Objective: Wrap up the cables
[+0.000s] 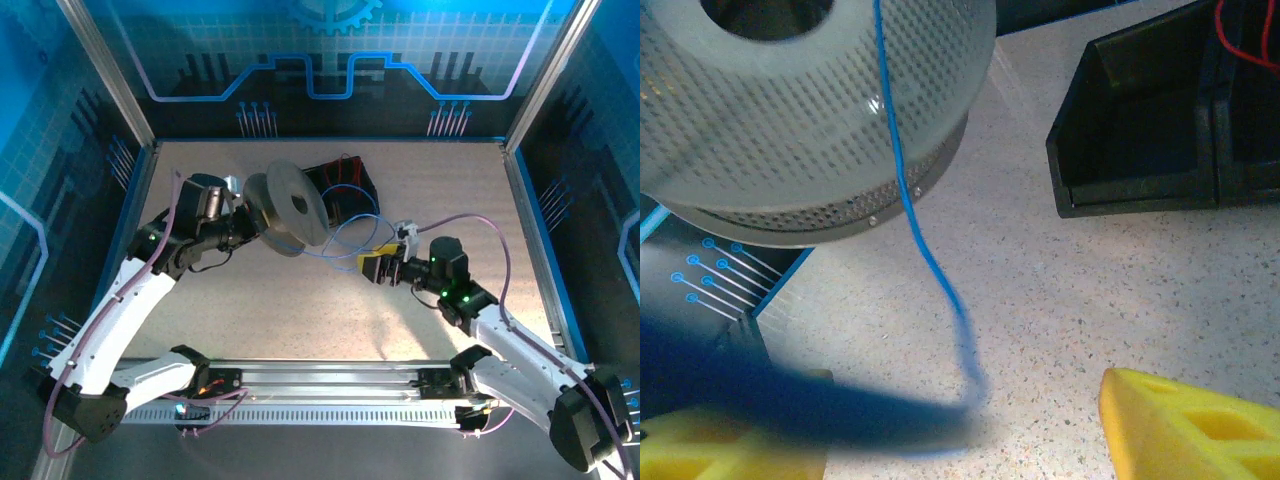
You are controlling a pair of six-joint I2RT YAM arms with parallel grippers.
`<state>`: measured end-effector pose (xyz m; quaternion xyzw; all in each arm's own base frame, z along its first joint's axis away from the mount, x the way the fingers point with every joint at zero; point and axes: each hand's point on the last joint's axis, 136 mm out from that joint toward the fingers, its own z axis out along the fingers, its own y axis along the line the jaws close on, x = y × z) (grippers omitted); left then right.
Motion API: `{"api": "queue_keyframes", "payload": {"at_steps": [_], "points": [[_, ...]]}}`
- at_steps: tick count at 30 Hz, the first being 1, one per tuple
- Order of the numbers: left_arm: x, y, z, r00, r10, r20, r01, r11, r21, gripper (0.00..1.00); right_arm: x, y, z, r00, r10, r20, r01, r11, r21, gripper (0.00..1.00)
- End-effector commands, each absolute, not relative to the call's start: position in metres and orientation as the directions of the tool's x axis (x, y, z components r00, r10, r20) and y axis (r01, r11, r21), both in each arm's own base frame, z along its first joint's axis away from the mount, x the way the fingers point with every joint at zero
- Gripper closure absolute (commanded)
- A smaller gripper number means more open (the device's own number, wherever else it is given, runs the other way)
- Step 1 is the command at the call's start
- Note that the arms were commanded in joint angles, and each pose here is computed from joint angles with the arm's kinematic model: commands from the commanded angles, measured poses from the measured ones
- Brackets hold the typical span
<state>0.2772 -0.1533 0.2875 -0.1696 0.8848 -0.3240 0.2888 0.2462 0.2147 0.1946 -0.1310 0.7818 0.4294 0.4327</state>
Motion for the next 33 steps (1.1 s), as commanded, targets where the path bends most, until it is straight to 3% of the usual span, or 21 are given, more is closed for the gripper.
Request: {"api": "queue_keyframes", "payload": {"at_steps": [1, 11, 18, 23, 28, 33], "points": [[0.278, -0.173, 0.318, -0.773, -0.526, -0.355, -0.039, 0.598, -0.8, 1.0, 0.258, 0.213, 0.219, -0.474, 0.286, -0.833, -0.572, 0.619, 0.538, 0.26], [0.278, -0.18, 0.304, -0.793, -0.534, -0.294, -0.068, 0.557, -0.828, 1.0, 0.26, 0.214, 0.234, -0.395, 0.376, -0.838, -0.58, 0.605, 0.545, 0.28], [0.277, -0.18, 0.299, -0.798, -0.533, -0.281, -0.08, 0.556, -0.828, 1.0, 0.261, 0.201, 0.245, -0.332, 0.429, -0.84, -0.566, 0.622, 0.541, 0.42], [0.277, -0.181, 0.297, -0.802, -0.529, -0.279, -0.079, 0.556, -0.827, 1.0, 0.263, 0.198, 0.245, -0.342, 0.428, -0.837, -0.551, 0.63, 0.547, 0.66], [0.274, -0.179, 0.296, -0.804, -0.519, -0.289, -0.073, 0.569, -0.819, 1.0, 0.269, 0.183, 0.238, -0.369, 0.44, -0.818, -0.502, 0.646, 0.574, 1.0], [0.269, -0.182, 0.302, -0.818, -0.485, -0.309, -0.034, 0.577, -0.816, 1.0, 0.283, 0.147, 0.22, -0.42, 0.459, -0.782, -0.368, 0.702, 0.61, 1.0]]}}
